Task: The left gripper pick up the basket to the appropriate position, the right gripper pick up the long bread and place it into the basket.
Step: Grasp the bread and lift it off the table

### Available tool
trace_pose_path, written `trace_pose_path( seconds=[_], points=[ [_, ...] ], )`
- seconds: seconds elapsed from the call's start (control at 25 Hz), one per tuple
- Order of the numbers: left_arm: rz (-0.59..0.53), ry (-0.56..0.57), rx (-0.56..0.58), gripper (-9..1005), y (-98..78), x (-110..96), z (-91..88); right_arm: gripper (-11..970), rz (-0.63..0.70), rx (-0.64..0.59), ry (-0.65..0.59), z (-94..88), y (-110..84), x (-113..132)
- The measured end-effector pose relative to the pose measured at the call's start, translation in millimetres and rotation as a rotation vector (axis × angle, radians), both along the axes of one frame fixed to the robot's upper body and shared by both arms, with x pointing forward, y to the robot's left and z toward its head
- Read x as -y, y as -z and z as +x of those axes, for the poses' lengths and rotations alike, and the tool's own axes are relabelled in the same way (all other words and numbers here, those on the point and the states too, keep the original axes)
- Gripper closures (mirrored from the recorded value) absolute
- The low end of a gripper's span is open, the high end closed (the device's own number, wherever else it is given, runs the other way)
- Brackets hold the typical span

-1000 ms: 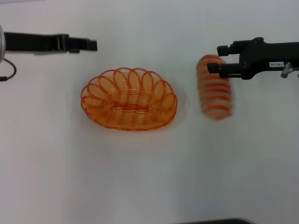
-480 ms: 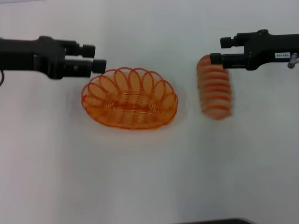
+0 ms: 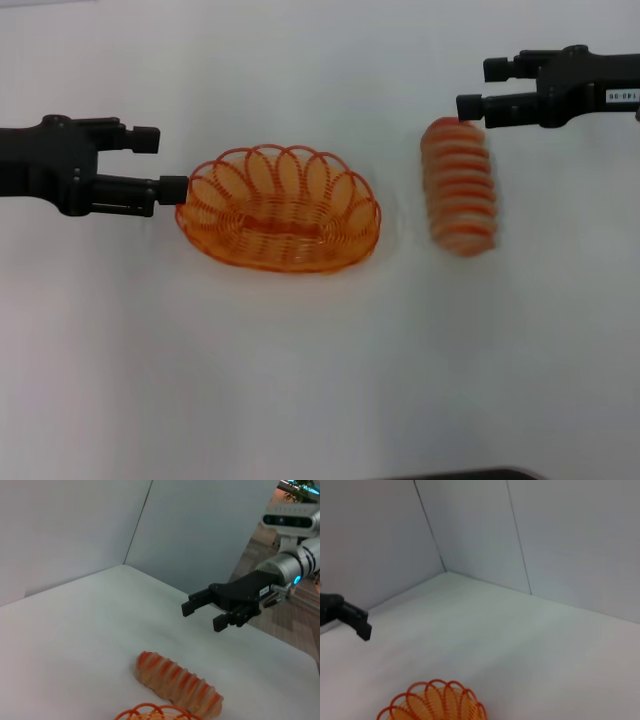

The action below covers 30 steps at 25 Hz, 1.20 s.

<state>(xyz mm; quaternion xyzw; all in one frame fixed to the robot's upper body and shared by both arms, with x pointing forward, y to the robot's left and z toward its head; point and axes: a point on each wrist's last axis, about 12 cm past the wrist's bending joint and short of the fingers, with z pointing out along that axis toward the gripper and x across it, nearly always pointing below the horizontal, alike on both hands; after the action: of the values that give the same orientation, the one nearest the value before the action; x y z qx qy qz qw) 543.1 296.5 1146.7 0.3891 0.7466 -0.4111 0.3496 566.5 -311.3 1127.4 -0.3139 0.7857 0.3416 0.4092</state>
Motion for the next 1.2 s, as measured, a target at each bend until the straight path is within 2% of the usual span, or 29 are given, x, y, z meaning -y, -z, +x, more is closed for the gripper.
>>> trace_pose_path(
  seconds=[0.12, 0.16, 0.4, 0.72, 0.92, 1.2],
  points=[
    [0.014, -0.004, 0.014, 106, 0.9, -2.1, -0.6, 115, 0.021, -0.047, 0.026, 3.7, -5.7, -0.2],
    [0.017, -0.006, 0.018, 106, 0.9, -2.6, -0.7, 78, 0.026, -0.065, 0.036, 4.9, -7.4, 0.5],
    [0.042, 0.0, 0.026, 106, 2.1, -3.7, -0.5, 30, 0.075, -0.219, 0.085, 11.9, -18.7, 0.1],
    [0.076, 0.005, 0.016, 106, 4.0, -3.2, 0.8, 21, 0.078, -0.489, 0.16, 26.2, -49.2, -2.6],
    [0.104, 0.005, 0.022, 106, 2.4, -5.3, 1.9, 27, -0.064, -0.635, 0.243, 39.2, -61.8, -7.4],
    [0.146, 0.007, 0.046, 105, -2.0, -8.2, 3.6, 35, -0.322, -0.732, 0.248, 48.5, -64.7, -39.5]
  ],
)
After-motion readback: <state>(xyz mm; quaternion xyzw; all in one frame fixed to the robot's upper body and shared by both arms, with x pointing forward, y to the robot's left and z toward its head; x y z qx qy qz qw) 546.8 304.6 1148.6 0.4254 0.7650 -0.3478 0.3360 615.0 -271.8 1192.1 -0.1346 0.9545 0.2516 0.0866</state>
